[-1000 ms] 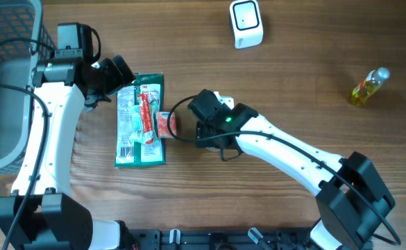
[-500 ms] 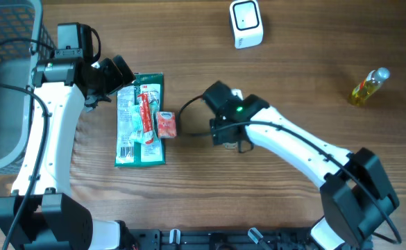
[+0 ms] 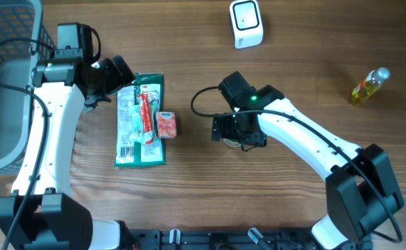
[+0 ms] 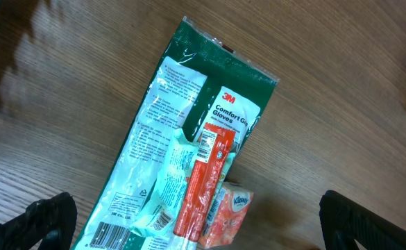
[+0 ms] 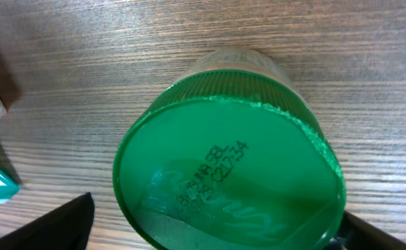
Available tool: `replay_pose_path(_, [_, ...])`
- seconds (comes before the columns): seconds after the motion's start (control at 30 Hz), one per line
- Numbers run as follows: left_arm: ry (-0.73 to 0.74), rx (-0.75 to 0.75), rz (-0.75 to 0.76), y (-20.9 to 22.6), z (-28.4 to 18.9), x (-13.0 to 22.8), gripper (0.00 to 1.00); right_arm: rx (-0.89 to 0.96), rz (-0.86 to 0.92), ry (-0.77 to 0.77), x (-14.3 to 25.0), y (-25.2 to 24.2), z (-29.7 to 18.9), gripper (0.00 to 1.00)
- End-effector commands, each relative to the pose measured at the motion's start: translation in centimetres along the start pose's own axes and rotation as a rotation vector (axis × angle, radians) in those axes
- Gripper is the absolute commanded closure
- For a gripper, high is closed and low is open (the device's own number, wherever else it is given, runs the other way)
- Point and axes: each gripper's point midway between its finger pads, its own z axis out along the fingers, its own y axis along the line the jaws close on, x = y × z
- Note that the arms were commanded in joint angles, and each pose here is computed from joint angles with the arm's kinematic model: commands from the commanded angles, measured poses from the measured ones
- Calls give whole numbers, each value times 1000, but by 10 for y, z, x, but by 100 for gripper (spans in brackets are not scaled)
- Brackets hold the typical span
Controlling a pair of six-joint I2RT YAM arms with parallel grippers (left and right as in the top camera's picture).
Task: Scan the item barcode
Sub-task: 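Reach the right gripper to the green-lidded jar and grasp it, then lift the jar with the right gripper and turn its label toward the scanner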
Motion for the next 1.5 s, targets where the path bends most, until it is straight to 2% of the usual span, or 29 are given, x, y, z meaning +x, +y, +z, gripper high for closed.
replay_pose_path(0.0, [-4,1,15,1,-1,-2,0,-4,50,17,1,2,6,9])
replay_pose_path(0.07, [-4,1,15,1,-1,-2,0,20,50,-3,-2,-2,6,18])
replay_pose_path(0.4, [-4,1,15,1,-1,-2,0,88,38,-61,-12,-14,5,23])
replay_pose_path(0.5, [-4,1,15,1,-1,-2,0,92,-40,-66,-13,-14,5,25])
replay_pose_path(0.57, [-4,1,15,1,-1,-2,0,90,-33,-68,-14,-14,5,24])
replay_pose_path(0.67, [-4,1,15,1,-1,-2,0,79,-27,-83,-17,-11,5,13])
replay_pose_path(0.8, [-4,1,15,1,-1,-2,0,58,-29,-114,-25,-5,5,13])
replay_pose_path(0.9, [-4,1,15,1,-1,-2,0,61,-28,-109,-24,-7,10,27])
replay_pose_path(1.1, [-4,1,15,1,-1,-2,0,107,-58,-167,-34,-15,12,29])
replay_pose_path(1.13, [-4,1,15,1,-1,-2,0,99,-131,-182,-38,-11,11,34])
replay_pose_path(1.2, [-4,1,15,1,-1,-2,0,78,-269,-185,-41,-4,11,34])
replay_pose_path(1.27, [-4,1,15,1,-1,-2,0,92,-479,-182,-42,-3,11,29])
replay_pose_path(1.33, [-4,1,15,1,-1,-2,0,106,-640,-178,-42,-2,11,11])
replay_pose_path(1.4, [-4,1,15,1,-1,-2,0,105,-726,-205,-48,3,10,0])
replay_pose_path(1.43, [-4,1,15,1,-1,-2,0,102,-718,-228,-53,6,8,0])
replay_pose_path(1.47, [-4,1,15,1,-1,-2,0,86,-633,-248,-58,11,0,0])
